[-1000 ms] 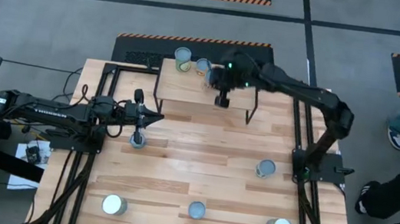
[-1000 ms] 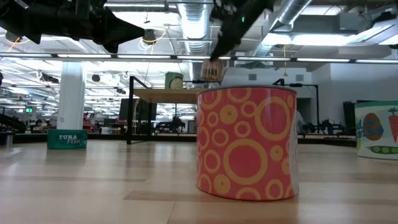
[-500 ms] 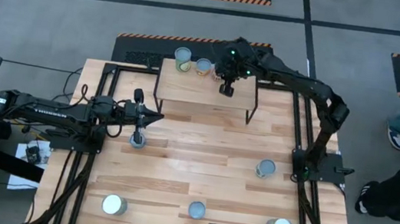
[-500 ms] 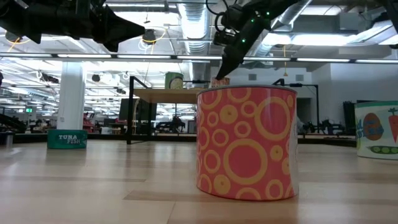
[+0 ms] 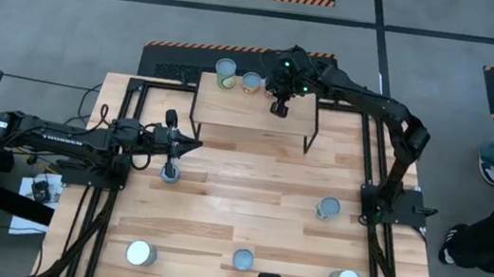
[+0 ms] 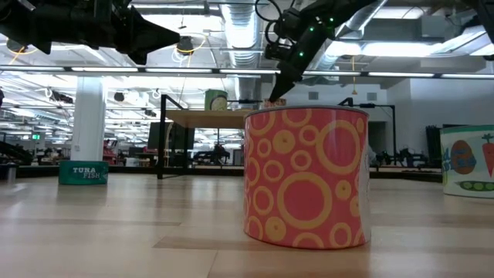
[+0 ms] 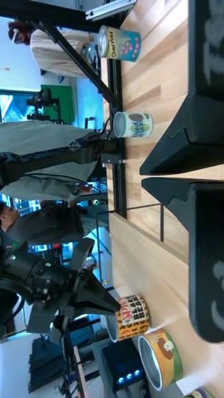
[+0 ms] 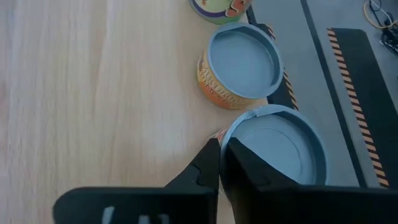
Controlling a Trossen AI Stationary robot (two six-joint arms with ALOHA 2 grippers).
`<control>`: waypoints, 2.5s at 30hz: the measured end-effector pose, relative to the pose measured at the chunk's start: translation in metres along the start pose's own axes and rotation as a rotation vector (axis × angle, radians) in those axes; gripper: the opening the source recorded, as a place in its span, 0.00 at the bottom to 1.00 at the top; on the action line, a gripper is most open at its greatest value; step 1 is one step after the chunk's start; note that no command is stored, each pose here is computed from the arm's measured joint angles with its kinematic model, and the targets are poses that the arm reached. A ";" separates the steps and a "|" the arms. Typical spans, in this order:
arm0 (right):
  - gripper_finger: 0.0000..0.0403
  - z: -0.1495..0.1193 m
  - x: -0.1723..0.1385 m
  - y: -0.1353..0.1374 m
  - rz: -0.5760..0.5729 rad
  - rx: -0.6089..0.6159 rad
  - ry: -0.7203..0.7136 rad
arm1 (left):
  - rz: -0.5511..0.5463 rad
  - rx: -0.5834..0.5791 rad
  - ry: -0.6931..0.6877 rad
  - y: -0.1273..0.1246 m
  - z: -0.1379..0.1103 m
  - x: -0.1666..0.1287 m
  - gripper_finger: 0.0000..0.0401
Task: Pick and place cans onto a shelf
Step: Put the orange Black spicy can on the shelf, then put the blue cherries can on the shelf
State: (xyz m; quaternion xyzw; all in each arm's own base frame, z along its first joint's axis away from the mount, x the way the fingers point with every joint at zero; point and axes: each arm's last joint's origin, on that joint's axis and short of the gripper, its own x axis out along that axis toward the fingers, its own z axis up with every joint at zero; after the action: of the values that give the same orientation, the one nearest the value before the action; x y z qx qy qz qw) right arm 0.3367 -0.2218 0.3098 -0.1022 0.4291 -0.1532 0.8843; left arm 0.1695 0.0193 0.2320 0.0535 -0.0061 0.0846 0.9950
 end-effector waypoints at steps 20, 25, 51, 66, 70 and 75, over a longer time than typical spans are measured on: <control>0.24 0.013 -0.019 0.001 -0.178 -0.026 -0.029 | 0.000 -0.003 0.000 0.000 0.000 0.000 0.02; 0.07 0.024 -0.055 0.011 -0.184 -0.027 -0.119 | 0.000 -0.003 0.000 0.000 0.000 0.000 0.02; 0.02 -0.050 -0.125 0.211 0.106 -0.027 -0.503 | -0.009 0.015 0.017 0.000 -0.002 0.000 0.02; 0.03 -0.100 -0.166 0.326 0.291 0.156 -0.249 | -0.049 -0.042 0.017 -0.002 -0.002 0.000 0.02; 0.03 -0.112 -0.188 0.335 0.311 0.293 -0.173 | -0.152 -0.054 0.011 -0.008 -0.003 -0.001 0.02; 0.03 -0.124 -0.213 0.342 0.329 0.394 -0.094 | -0.167 -0.028 0.016 -0.018 -0.003 -0.002 0.02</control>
State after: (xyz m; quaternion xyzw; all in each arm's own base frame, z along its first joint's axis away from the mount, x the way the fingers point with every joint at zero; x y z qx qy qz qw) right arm 0.1765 0.1674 0.2819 0.1363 0.3603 -0.0833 0.9191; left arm 0.1703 0.0018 0.2272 0.0392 0.0052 0.0018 0.9992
